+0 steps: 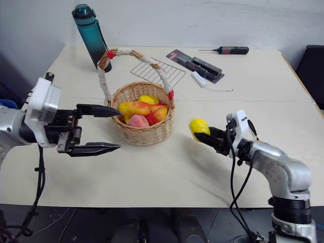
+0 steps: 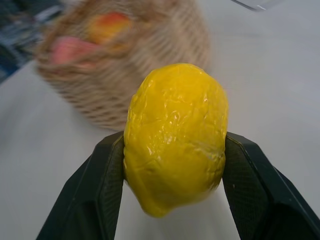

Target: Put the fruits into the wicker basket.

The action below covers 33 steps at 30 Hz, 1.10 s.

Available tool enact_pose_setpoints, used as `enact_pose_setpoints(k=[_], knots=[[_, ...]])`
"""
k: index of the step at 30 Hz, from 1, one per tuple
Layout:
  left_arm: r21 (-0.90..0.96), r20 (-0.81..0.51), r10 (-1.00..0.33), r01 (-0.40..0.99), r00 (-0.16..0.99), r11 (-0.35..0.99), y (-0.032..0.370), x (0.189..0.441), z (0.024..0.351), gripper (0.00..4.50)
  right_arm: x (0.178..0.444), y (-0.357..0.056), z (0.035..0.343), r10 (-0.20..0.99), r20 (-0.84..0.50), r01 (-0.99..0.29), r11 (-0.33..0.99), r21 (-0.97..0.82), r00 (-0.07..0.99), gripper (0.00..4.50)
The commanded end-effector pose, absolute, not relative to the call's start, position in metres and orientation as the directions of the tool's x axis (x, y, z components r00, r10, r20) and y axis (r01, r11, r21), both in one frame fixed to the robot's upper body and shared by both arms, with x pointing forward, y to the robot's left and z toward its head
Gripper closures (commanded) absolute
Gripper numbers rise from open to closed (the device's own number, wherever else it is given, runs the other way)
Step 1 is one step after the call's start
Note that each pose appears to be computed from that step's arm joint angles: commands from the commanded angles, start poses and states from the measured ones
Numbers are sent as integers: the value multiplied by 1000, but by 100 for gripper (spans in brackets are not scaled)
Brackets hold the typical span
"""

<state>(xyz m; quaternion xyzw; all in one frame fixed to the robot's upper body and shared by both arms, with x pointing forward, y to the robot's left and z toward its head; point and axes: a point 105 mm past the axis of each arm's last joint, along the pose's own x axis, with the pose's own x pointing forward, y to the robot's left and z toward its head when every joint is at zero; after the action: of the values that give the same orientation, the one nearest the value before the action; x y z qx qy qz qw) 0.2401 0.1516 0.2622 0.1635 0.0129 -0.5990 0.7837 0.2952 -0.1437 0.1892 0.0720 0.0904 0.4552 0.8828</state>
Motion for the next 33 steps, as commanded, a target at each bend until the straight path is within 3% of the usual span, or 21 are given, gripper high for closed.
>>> enact_pose_setpoints(k=[1, 9, 13, 16, 17, 18, 22, 30, 33], knots=[[285, -190, -921, 917, 340, 279, 162, 238, 275, 0, 278, -106, 229, 904, -57, -899, 427, 99, 423, 215], [297, -189, -903, 899, 386, 322, 166, 237, 271, 0, 305, -25, 249, 928, -75, -927, 370, 57, 365, 215], [317, -152, -896, 879, 417, 355, 162, 241, 275, 0, 331, -2, 247, 890, -101, -892, 450, 35, 445, 215], [319, -129, -901, 878, 414, 358, 157, 238, 280, 0, 332, 8, 243, 882, -114, -889, 458, -24, 457, 215], [320, -128, -901, 877, 414, 358, 157, 237, 280, 0, 334, 7, 240, 870, -131, -880, 471, -66, 476, 215], [320, -128, -901, 877, 415, 359, 157, 237, 280, 0, 335, 5, 238, 860, -140, -871, 480, -99, 490, 141], [317, -124, -896, 873, 427, 372, 158, 240, 279, 0, 331, -5, 243, 857, -119, -864, 490, -113, 502, 11], [325, -115, -902, 874, 415, 361, 157, 249, 283, 0, 288, -50, 265, 903, -64, -905, 420, -70, 424, 5], [327, -115, -908, 878, 403, 348, 157, 251, 285, 0, 281, -83, 264, 883, -87, -887, 458, -54, 461, 5]])
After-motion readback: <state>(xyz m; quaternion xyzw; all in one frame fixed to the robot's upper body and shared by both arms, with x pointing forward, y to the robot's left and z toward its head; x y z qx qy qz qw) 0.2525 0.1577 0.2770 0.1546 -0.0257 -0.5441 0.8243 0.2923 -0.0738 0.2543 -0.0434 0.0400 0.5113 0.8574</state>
